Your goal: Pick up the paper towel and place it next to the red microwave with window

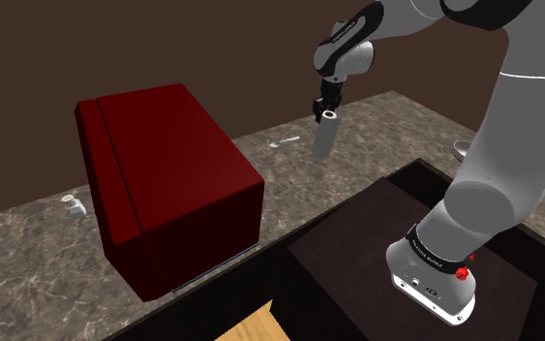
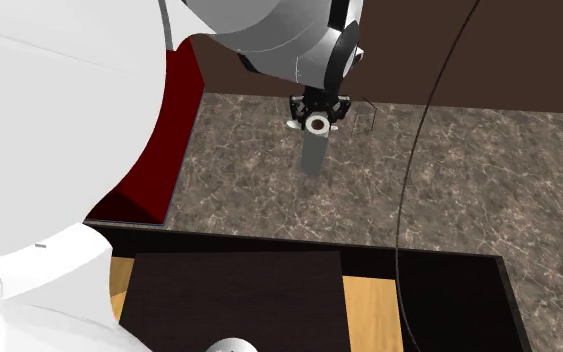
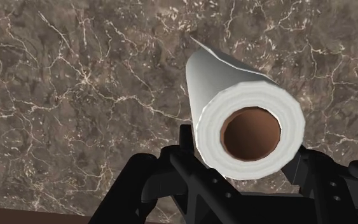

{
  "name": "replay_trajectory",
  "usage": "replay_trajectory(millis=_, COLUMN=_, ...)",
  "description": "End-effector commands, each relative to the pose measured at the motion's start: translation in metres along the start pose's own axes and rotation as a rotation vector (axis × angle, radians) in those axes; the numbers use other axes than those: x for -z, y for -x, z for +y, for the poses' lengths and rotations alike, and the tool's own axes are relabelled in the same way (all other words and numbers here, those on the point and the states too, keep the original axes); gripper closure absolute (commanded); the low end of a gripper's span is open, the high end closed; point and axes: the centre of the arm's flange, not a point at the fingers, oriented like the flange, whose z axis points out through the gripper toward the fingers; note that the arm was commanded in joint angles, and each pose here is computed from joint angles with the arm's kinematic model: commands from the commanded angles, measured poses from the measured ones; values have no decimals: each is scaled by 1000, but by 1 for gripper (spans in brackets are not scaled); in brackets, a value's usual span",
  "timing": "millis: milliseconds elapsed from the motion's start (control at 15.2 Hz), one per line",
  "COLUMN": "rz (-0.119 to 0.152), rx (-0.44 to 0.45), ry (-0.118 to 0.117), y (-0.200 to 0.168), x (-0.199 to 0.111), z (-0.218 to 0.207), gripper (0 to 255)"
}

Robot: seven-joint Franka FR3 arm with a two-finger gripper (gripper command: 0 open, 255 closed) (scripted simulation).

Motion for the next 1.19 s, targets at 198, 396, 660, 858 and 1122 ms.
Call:
replay_trajectory(millis=198, rz=0, rx=0, ry=0, y=1, x=27, z=-1, gripper=255)
replay_trajectory(millis=396, rz=0, rx=0, ry=0, y=1, x=42, z=-1, gripper=255)
replay_trajectory(millis=660, rz=0, rx=0, ry=0, y=1, x=63, z=0, gripper=255)
replay_trajectory(millis=858, rz=0, rx=0, ry=0, y=2, x=79, z=0, gripper=255)
replay_trajectory(millis=1122, rz=0, rx=0, ry=0, y=2, x=100, z=0, gripper=255)
